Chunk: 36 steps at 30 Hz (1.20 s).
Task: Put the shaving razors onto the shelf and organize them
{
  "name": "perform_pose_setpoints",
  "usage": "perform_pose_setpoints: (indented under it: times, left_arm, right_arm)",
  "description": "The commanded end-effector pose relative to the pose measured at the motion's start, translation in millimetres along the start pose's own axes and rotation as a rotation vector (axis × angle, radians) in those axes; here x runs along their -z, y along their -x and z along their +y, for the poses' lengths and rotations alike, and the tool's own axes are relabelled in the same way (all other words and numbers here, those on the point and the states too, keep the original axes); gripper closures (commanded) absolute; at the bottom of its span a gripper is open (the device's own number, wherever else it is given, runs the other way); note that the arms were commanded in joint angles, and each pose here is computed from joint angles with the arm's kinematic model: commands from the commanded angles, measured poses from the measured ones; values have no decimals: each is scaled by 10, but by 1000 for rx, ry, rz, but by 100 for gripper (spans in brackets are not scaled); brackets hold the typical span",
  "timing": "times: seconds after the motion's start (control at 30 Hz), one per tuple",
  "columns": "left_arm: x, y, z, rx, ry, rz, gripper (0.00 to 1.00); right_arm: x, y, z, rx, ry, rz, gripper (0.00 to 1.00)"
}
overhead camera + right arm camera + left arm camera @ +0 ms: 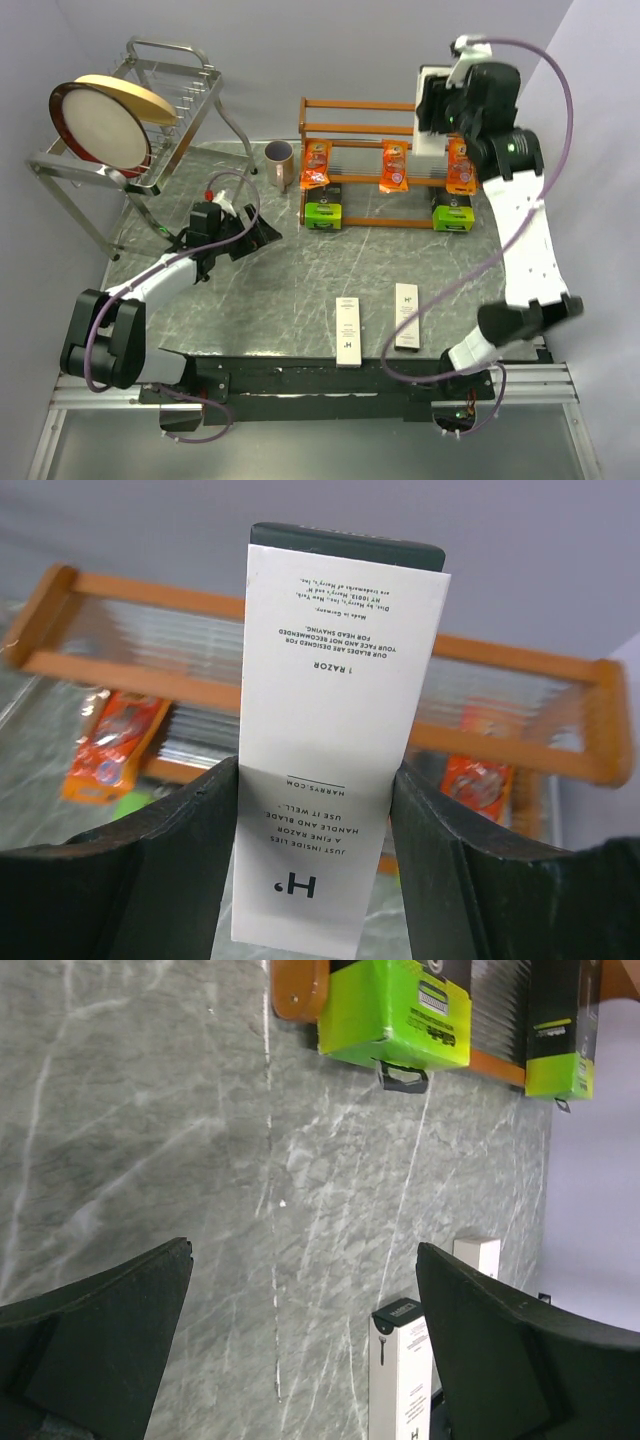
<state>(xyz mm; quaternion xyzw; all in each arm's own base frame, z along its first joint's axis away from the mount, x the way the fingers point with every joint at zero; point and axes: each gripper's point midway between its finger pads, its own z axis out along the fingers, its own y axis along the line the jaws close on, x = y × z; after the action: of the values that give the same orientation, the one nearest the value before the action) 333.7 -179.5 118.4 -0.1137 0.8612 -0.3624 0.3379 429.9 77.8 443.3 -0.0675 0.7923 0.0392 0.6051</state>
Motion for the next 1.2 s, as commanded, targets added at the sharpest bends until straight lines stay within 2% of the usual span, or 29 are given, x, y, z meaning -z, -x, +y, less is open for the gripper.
perform_pose_setpoints:
  times: [0.0,0.17,0.3,0.67,0.73,1.17]
  left_arm:
    - [10,108,-201,-49,-67,-41,1]
    - [68,50,-166,-46,-66,-48,1]
    - [108,7,-141,-47,-62,-49,1]
    - [93,-25,-129,-37,-70,-43,0]
    - [94,-38,-122,-35,-69,-39,1]
    - [25,-27,-74,-31,-55,-35,1]
  right_arm:
    - [-135,191,-323,66,-79,-6,50]
    - [-286,246,-812,62,-194,-24,47]
    - [-445,136,-961,61,-222,4,44]
    - [-970,-90,-1155,22,-265,20,38]
    - [-987,-84,-1290,5,-287,14,38]
    - [-1320,-373,-1476,-15,-322,56,36]
